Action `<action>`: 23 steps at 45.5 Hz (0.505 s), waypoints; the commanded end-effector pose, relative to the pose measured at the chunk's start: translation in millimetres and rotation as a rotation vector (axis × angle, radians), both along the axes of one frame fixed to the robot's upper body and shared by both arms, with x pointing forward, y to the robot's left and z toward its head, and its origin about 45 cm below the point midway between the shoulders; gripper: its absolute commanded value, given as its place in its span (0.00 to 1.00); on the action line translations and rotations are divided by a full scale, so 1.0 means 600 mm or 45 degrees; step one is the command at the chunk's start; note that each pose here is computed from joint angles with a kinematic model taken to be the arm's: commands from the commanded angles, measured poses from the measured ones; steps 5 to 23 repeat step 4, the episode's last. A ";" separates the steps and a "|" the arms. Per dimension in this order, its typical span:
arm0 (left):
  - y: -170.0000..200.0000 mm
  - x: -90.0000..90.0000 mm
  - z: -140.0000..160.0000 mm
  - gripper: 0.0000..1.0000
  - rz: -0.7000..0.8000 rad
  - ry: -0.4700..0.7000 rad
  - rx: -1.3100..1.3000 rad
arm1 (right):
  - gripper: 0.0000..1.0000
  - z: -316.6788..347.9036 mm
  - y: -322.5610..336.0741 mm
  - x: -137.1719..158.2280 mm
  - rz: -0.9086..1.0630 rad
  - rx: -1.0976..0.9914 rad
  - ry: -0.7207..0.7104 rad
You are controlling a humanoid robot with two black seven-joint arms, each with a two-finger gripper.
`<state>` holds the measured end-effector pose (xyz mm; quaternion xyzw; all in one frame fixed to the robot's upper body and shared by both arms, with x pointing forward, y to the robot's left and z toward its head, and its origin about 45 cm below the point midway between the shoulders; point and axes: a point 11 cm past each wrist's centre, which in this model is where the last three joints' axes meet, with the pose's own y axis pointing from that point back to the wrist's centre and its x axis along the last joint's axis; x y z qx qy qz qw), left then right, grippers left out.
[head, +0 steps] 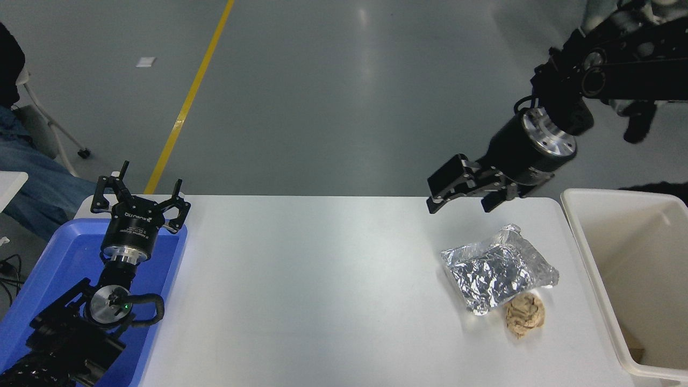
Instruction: Pick up paper cup place in dustbin
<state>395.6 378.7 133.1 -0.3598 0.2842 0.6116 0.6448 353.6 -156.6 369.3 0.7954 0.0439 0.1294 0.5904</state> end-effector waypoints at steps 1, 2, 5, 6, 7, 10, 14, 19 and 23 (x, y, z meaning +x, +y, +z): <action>0.000 0.000 0.000 1.00 0.001 0.000 0.000 | 1.00 0.007 0.080 -0.033 0.099 0.013 0.048; 0.000 0.000 0.000 1.00 0.001 0.000 0.000 | 1.00 0.007 0.081 -0.033 0.100 0.015 0.048; 0.000 0.000 0.000 1.00 0.001 0.000 0.000 | 1.00 0.008 0.082 -0.033 0.102 0.016 0.046; 0.000 0.000 0.000 1.00 0.001 0.000 0.000 | 1.00 0.008 0.082 -0.033 0.102 0.016 0.046; 0.000 0.000 0.000 1.00 0.001 0.000 0.000 | 1.00 0.008 0.082 -0.033 0.102 0.016 0.046; 0.000 0.000 0.000 1.00 0.001 0.000 0.000 | 1.00 0.008 0.082 -0.033 0.102 0.016 0.046; 0.000 0.000 0.000 1.00 0.001 0.000 0.000 | 1.00 0.008 0.082 -0.033 0.102 0.016 0.046; 0.000 0.000 0.000 1.00 0.001 0.000 0.000 | 1.00 0.008 0.082 -0.033 0.102 0.016 0.046; 0.000 0.000 0.000 1.00 0.001 0.000 0.000 | 1.00 0.008 0.082 -0.033 0.102 0.016 0.046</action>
